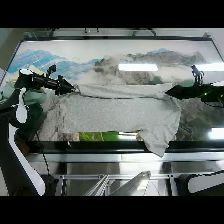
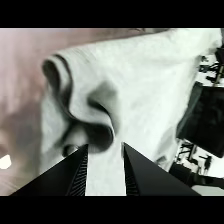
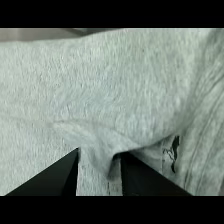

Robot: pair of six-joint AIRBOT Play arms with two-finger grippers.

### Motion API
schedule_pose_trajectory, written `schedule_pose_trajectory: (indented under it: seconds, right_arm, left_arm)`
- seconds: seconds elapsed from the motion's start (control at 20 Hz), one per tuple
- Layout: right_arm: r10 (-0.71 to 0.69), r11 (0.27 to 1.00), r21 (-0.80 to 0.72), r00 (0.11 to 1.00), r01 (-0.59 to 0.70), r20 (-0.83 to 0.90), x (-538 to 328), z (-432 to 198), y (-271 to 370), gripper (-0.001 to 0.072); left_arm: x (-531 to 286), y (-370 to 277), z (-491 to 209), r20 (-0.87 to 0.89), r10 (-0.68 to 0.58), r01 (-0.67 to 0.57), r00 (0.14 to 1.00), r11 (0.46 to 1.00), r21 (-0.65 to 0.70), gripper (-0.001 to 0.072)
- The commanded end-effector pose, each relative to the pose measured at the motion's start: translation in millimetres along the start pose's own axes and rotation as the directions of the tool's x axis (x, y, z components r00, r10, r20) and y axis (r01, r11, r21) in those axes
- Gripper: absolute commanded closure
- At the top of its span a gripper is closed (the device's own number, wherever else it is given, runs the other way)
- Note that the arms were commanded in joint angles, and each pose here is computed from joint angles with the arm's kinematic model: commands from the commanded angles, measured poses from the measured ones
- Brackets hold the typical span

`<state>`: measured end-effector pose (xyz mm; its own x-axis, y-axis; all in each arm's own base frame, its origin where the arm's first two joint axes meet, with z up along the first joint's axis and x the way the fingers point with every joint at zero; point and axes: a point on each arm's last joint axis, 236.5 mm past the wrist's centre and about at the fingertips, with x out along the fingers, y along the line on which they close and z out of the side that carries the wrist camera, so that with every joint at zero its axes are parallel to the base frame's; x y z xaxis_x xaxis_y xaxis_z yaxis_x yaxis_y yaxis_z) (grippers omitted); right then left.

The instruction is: Fold the shirts.

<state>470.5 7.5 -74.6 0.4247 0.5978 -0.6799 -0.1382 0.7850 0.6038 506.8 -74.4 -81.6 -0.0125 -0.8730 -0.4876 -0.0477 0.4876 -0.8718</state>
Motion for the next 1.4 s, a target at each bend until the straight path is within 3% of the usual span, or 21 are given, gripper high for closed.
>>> schedule_pose_trajectory:
  seconds: [0.0, 0.1, 0.2, 0.35, 0.45, 0.5, 0.6, 0.7, 1.0, 1.3, 1.35]
  right_arm:
    - [-0.060, 0.998, -0.014, 0.996, 0.059, -0.064, -13, -12, -3, 0.0384]
    - [-0.127, 0.991, -0.044, 0.987, 0.123, -0.098, -32, -16, -2, 0.0343]
    - [-0.206, 0.978, -0.058, 0.964, 0.199, -0.169, -59, -32, -7, 0.0347]
    - [-0.197, 0.976, 0.040, 0.943, 0.216, -0.270, -95, -69, -4, 0.0350]
    - [-0.176, 0.958, 0.168, 0.940, 0.232, -0.292, -110, -105, -8, 0.0348]
    - [-0.166, 0.940, 0.239, 0.940, 0.242, -0.298, -115, -126, -10, 0.0337]
    - [-0.126, 0.889, 0.382, 0.937, 0.252, -0.325, -116, -171, -9, 0.0190]
    - [-0.069, 0.851, 0.468, 0.933, 0.240, -0.353, -109, -206, 3, 0.0191]
    - [0.050, 0.749, 0.634, 0.939, 0.191, -0.341, -65, -255, 36, 0.0196]
    - [0.030, 0.784, 0.594, 0.945, 0.179, -0.325, -35, -255, 51, 0.0202]
    - [0.025, 0.783, 0.596, 0.949, 0.177, -0.315, -35, -253, 49, 0.0273]
  left_arm:
    - [-26, -9, -13, 0.007, -0.018, 0.019, 1.000, 0.999, -0.050, 0.0461]
    - [-57, -23, -15, 0.053, -0.008, 0.009, 0.999, 1.000, -0.025, 0.0461]
    - [-84, -41, -25, 0.080, 0.023, -0.024, 0.996, 1.000, 0.010, 0.0462]
    - [-109, -19, -68, 0.035, 0.265, -0.266, 0.964, 0.964, 0.009, 0.0461]
    - [-117, -6, -103, 0.013, 0.358, -0.358, 0.934, 0.934, 0.003, 0.0461]
    - [-116, -2, -117, 0.016, 0.360, -0.360, 0.933, 0.933, -0.007, 0.0461]
    - [-110, 7, -138, 0.032, 0.349, -0.347, 0.937, 0.936, -0.065, 0.0461]
    - [-100, 16, -154, 0.023, 0.332, -0.328, 0.943, 0.938, -0.113, 0.0416]
    - [-79, 31, -175, -0.024, 0.306, -0.305, 0.952, 0.937, -0.173, 0.0413]
    - [-69, 47, -178, -0.008, 0.321, -0.315, 0.947, 0.926, -0.208, 0.0414]
    - [-67, 51, -178, -0.001, 0.327, -0.319, 0.945, 0.923, -0.215, 0.0414]
